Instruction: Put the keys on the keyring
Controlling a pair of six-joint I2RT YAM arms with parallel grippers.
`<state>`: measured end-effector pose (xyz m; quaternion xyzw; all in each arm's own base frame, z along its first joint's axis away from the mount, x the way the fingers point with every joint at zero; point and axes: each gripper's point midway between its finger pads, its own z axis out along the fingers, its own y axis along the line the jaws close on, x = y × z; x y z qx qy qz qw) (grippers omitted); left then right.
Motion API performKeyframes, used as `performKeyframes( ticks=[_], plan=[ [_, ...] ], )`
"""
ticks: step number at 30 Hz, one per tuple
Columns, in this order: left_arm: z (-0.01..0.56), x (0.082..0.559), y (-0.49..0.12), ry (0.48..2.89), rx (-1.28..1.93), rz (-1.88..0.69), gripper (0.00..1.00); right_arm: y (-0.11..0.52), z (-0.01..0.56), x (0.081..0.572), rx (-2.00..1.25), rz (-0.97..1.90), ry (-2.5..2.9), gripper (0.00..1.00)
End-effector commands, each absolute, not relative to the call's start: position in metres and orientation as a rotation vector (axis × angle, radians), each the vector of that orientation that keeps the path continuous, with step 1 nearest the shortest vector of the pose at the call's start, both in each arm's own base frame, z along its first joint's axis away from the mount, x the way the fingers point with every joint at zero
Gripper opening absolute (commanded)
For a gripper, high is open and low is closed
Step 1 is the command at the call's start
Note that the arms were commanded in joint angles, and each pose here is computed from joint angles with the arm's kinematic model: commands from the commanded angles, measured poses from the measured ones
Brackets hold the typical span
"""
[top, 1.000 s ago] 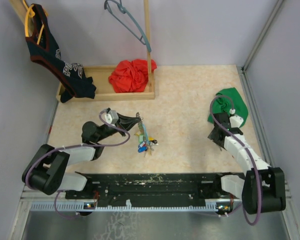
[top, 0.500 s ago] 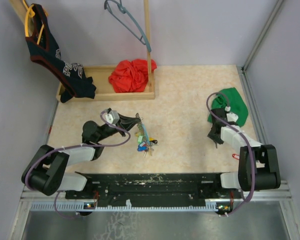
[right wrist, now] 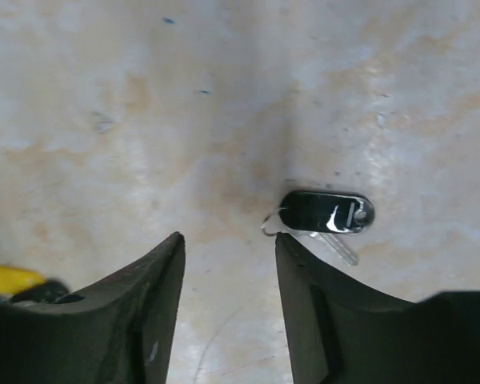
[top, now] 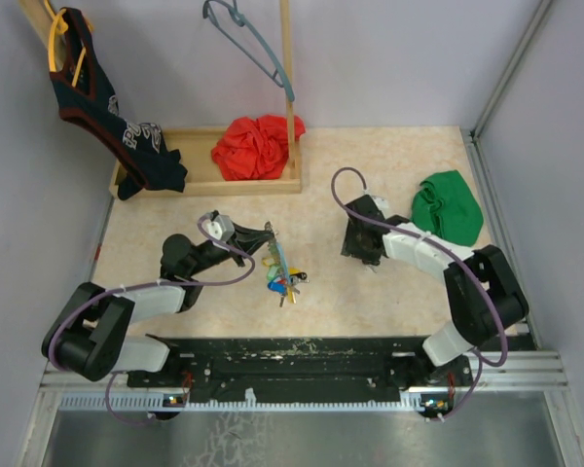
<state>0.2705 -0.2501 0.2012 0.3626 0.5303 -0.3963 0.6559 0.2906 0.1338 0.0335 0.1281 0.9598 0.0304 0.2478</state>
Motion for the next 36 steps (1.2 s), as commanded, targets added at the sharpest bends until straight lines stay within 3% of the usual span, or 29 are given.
performKeyframes(
  ticks=[1,4,8,15,36],
  plan=[
    [0.222,0.272,-0.249,1.127,0.824,-0.868,0.0,0.169,0.08,0.311,0.168,0.224,2.557,0.55],
    [0.22,0.272,-0.249,1.131,0.828,-0.867,0.0,0.165,0.093,0.311,0.049,0.206,2.533,0.62],
    [0.218,0.273,-0.249,1.14,0.829,-0.866,0.0,0.145,0.088,0.306,-0.095,0.064,2.551,0.6],
    [0.215,0.275,-0.251,1.153,0.836,-0.871,0.0,0.149,0.065,0.299,-0.116,0.005,2.615,0.41],
    [0.213,0.276,-0.251,1.162,0.84,-0.875,0.0,0.146,0.029,0.304,-0.004,-0.288,2.599,0.24]
  ],
)
